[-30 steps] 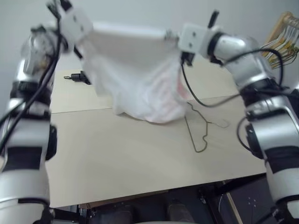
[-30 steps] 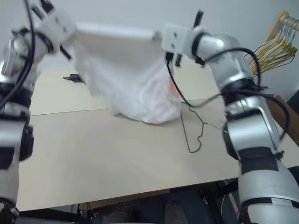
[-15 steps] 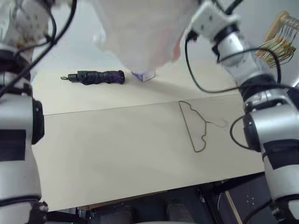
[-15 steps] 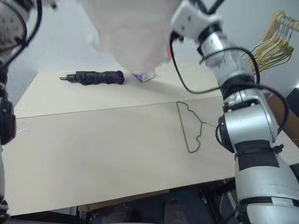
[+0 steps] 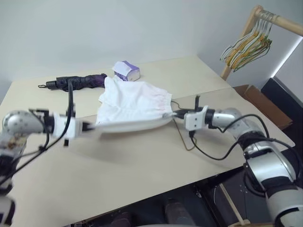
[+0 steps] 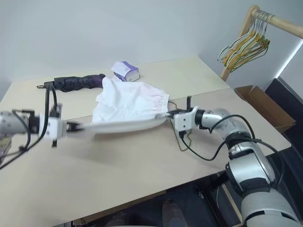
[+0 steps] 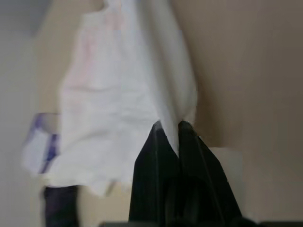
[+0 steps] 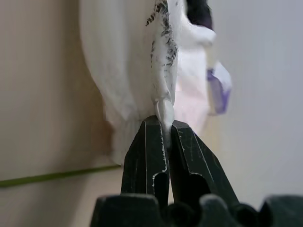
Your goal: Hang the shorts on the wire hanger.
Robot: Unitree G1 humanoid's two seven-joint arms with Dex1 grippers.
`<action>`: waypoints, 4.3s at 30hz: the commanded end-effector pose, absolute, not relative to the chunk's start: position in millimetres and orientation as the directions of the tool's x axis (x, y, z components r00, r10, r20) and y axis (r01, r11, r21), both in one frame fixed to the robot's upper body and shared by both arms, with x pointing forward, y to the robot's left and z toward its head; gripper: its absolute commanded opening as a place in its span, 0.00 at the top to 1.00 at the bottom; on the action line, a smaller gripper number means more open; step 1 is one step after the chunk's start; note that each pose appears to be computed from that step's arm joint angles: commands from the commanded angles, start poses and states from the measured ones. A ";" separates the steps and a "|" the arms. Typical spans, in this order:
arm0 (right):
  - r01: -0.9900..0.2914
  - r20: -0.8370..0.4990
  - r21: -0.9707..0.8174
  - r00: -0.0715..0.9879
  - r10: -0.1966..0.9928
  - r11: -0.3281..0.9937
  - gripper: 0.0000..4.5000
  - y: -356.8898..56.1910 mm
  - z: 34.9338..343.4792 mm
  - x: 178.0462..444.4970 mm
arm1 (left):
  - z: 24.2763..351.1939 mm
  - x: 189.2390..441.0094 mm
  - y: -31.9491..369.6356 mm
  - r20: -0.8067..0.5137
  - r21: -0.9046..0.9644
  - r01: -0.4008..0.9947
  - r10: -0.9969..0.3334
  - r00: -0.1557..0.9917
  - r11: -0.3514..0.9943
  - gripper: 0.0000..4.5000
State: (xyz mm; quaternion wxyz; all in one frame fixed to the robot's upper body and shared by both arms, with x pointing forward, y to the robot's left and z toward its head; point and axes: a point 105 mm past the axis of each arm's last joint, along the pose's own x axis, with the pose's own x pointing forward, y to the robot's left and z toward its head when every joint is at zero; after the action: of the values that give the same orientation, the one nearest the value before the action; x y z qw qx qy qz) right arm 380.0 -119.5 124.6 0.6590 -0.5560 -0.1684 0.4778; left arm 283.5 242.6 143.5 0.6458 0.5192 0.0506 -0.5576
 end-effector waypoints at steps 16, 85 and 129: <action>-0.403 -0.391 -0.895 0.509 0.767 -0.188 1.00 -157.8 98.3 339.7 | 118.6 157.2 211.4 -0.795 0.154 0.914 -0.596 -0.111 -0.376 1.00; -0.503 -0.740 -0.291 0.657 0.141 0.814 0.99 -240.1 59.2 324.5 | 212.7 270.7 154.2 -0.166 0.252 0.940 -0.947 0.276 0.230 0.00; 0.187 0.025 -0.973 0.673 0.739 -0.137 0.99 -176.9 194.0 332.2 | 174.4 354.5 105.1 -0.437 0.034 0.994 -0.893 0.110 0.106 0.00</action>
State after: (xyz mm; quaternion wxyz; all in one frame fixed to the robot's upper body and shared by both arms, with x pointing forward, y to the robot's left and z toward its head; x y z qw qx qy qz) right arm 331.1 -178.5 168.4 0.5670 -0.7208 -0.2907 0.2730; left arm 353.2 107.8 170.0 0.7307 0.1478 0.1669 -0.6453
